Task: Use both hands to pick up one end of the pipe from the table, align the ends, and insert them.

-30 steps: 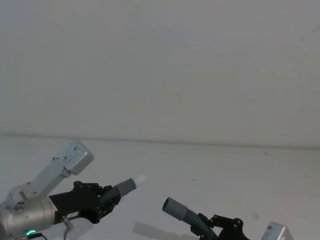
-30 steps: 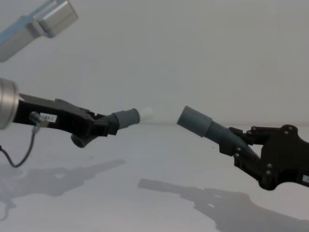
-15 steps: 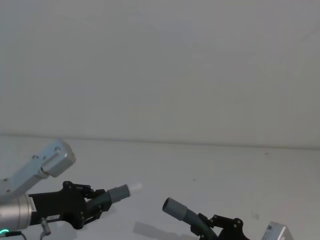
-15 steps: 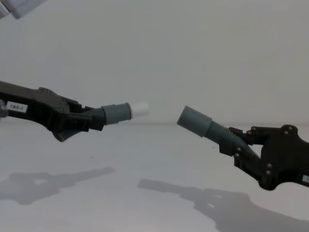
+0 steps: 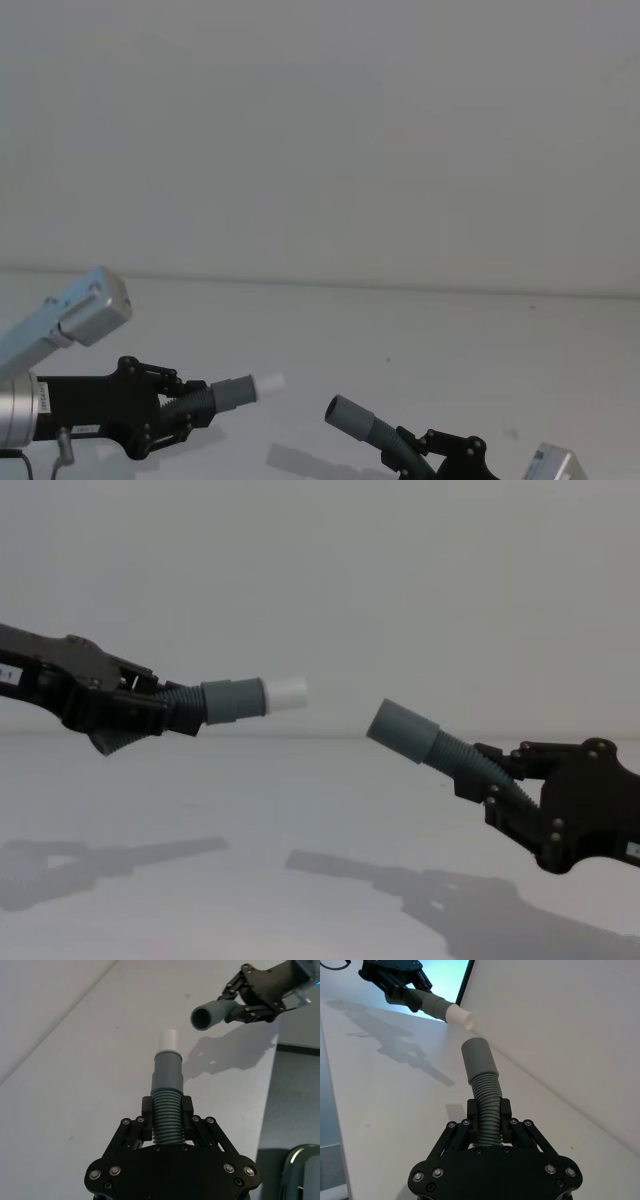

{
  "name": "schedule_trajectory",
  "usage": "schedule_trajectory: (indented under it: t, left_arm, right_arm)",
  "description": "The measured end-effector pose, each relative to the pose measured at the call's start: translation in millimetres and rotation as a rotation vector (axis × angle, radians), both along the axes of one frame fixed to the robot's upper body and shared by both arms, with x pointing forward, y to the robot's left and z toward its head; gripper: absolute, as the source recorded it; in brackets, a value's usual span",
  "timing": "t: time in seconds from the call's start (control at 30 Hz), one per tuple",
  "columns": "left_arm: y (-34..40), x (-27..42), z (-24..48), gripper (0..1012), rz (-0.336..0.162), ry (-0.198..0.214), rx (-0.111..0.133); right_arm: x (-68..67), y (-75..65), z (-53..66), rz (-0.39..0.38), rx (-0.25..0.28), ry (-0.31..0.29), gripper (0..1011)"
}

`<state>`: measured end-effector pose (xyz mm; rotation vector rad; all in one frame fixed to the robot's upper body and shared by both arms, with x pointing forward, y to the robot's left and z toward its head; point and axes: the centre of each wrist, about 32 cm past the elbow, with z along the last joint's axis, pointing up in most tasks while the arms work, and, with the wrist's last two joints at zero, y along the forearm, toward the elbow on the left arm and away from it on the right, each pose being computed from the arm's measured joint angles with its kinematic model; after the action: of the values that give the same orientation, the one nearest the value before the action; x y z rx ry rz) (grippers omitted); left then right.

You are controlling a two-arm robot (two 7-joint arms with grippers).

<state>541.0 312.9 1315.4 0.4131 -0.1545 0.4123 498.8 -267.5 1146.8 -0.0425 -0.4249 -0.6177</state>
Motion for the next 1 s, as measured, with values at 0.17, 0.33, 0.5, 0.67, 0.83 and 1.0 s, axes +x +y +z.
schedule_trajectory:
  t: [0.17, 0.33, 0.5, 0.67, 0.83, 1.0]
  left_arm:
    - [0.4, 4.4, 6.8, 295, -0.048, 0.013, 0.008]
    - [-1.2, 8.3, 12.1, 295, -0.085, 0.03, 0.014]
    - [-4.5, 12.3, 16.7, 295, -0.115, 0.044, 0.02]
    - [-7.9, 15.3, 19.7, 295, -0.134, 0.053, 0.026]
    - [-11.7, 18.5, 21.8, 295, -0.149, 0.064, 0.034]
    - [-14.7, 21.2, 23.2, 295, -0.158, 0.073, 0.045]
  right_arm:
    - [0.0, 0.0, 0.0, 0.0, 0.0, 0.0, 227]
    - [0.0, 0.0, 0.0, 0.0, 0.0, 0.0, 227]
    - [0.0, 0.0, 0.0, 0.0, 0.0, 0.0, 227]
    - [0.0, 0.0, 0.0, 0.0, 0.0, 0.0, 227]
    - [0.0, 0.0, 0.0, 0.0, 0.0, 0.0, 227]
    - [0.0, 0.0, 0.0, 0.0, 0.0, 0.0, 227]
